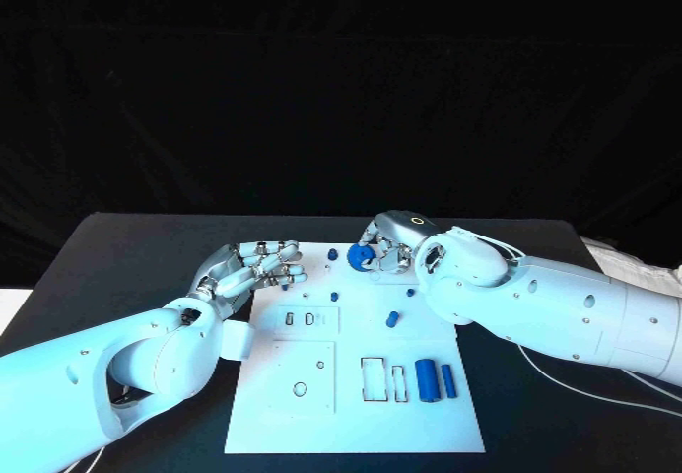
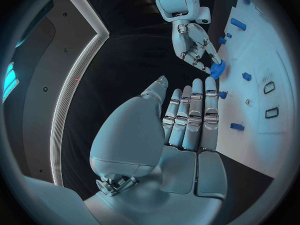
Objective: Assemble the parts on the task board
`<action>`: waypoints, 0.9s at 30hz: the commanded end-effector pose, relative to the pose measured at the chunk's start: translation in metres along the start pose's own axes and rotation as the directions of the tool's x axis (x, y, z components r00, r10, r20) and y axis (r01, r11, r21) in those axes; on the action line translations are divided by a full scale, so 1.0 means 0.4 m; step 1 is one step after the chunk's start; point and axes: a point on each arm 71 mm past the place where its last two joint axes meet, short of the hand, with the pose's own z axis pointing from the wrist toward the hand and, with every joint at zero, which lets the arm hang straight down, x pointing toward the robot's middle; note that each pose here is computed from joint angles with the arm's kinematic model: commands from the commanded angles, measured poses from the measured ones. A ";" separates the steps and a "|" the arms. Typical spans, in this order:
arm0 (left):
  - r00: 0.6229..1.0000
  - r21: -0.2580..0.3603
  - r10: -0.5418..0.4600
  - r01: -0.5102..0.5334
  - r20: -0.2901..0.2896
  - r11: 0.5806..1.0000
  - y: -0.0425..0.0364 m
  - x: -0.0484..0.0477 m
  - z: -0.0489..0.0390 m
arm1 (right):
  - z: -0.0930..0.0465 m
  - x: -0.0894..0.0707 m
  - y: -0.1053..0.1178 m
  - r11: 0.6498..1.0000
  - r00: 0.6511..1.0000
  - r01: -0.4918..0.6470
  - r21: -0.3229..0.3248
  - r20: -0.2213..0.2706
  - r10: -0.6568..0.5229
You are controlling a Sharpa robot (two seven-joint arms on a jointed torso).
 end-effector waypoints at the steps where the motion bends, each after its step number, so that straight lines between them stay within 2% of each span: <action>1: 1.000 0.006 -0.011 0.011 -0.021 1.000 -0.002 0.007 0.002 | 0.013 -0.003 0.022 1.000 0.999 -0.008 -0.008 0.037 0.009; 6: 1.000 0.006 -0.011 0.011 -0.021 1.000 -0.002 0.008 0.002 | 0.032 0.009 0.061 0.999 0.999 -0.020 -0.031 0.034 0.022; 11: 1.000 0.007 -0.011 0.011 -0.022 1.000 -0.002 0.009 0.003 | 0.048 0.040 0.093 0.999 1.000 -0.015 -0.048 -0.015 0.014; 17: 1.000 0.007 -0.012 0.012 -0.023 1.000 -0.002 0.010 0.002 | 0.056 0.074 0.108 0.999 0.998 -0.011 -0.053 -0.063 0.008; 27: 1.000 0.007 -0.012 0.012 -0.023 1.000 -0.003 0.009 0.002 | 0.058 0.093 0.108 0.999 0.996 0.003 -0.041 -0.091 -0.007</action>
